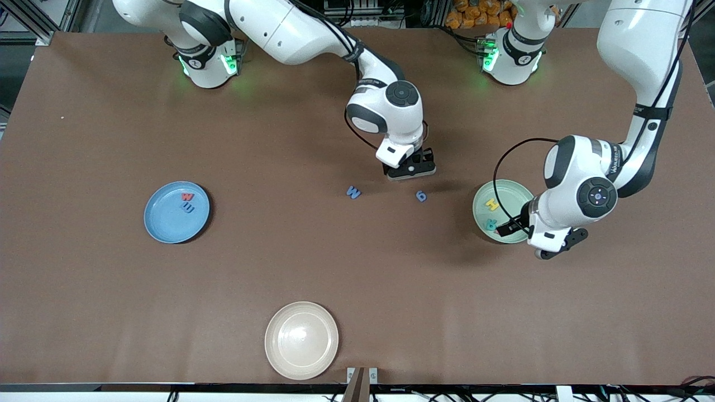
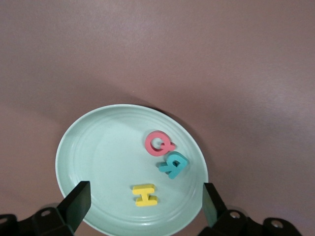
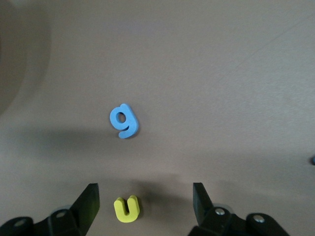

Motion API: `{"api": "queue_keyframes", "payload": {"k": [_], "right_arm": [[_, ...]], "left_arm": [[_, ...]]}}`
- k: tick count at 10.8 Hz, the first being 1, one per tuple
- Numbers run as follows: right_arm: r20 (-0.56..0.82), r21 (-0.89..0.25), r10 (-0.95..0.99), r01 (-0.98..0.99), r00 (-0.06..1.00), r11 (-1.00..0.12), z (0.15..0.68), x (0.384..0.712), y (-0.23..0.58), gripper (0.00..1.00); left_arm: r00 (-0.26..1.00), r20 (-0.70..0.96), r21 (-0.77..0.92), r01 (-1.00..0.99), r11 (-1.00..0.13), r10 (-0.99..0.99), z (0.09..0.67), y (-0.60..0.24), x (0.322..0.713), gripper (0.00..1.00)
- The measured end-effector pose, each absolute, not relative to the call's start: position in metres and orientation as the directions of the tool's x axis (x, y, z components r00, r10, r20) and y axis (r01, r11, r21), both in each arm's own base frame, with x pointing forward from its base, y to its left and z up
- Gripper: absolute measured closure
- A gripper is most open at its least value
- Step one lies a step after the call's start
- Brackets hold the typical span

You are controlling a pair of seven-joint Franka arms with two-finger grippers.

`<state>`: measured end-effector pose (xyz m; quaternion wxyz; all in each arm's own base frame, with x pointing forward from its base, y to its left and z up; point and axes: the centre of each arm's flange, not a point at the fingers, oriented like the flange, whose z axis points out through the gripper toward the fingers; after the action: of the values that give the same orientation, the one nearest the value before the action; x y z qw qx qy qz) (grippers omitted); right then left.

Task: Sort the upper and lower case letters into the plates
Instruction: 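Lower the right gripper onto the yellow lowercase u and grasp it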

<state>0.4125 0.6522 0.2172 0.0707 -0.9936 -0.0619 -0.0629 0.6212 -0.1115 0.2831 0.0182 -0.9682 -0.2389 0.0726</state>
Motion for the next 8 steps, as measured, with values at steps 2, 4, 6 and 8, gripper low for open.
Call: {"api": "queue_keyframes", "payload": {"k": [2, 4, 6, 8], "right_arm": [[0.137, -0.141, 0.121, 0.14, 0.983, -0.98, 0.214, 0.409, 0.661, 0.23], [0.136, -0.144, 0.123, 0.143, 0.983, -0.979, 0.21, 0.403, 0.667, 0.29], [0.13, -0.141, 0.122, 0.14, 0.984, -0.98, 0.203, 0.397, 0.67, 0.3], [0.124, -0.137, 0.121, 0.138, 0.985, -0.981, 0.198, 0.394, 0.671, 0.3]], "left_arm": [[0.882, -0.119, -0.083, 0.448, -0.89, 0.455, 0.288, -0.111, 0.625, 0.0], [0.887, -0.111, -0.089, 0.441, -0.893, 0.449, 0.288, -0.111, 0.627, 0.0], [0.888, -0.111, -0.088, 0.439, -0.894, 0.447, 0.287, -0.112, 0.628, 0.0], [0.889, -0.107, -0.087, 0.437, -0.895, 0.444, 0.289, -0.113, 0.629, 0.0]]}}
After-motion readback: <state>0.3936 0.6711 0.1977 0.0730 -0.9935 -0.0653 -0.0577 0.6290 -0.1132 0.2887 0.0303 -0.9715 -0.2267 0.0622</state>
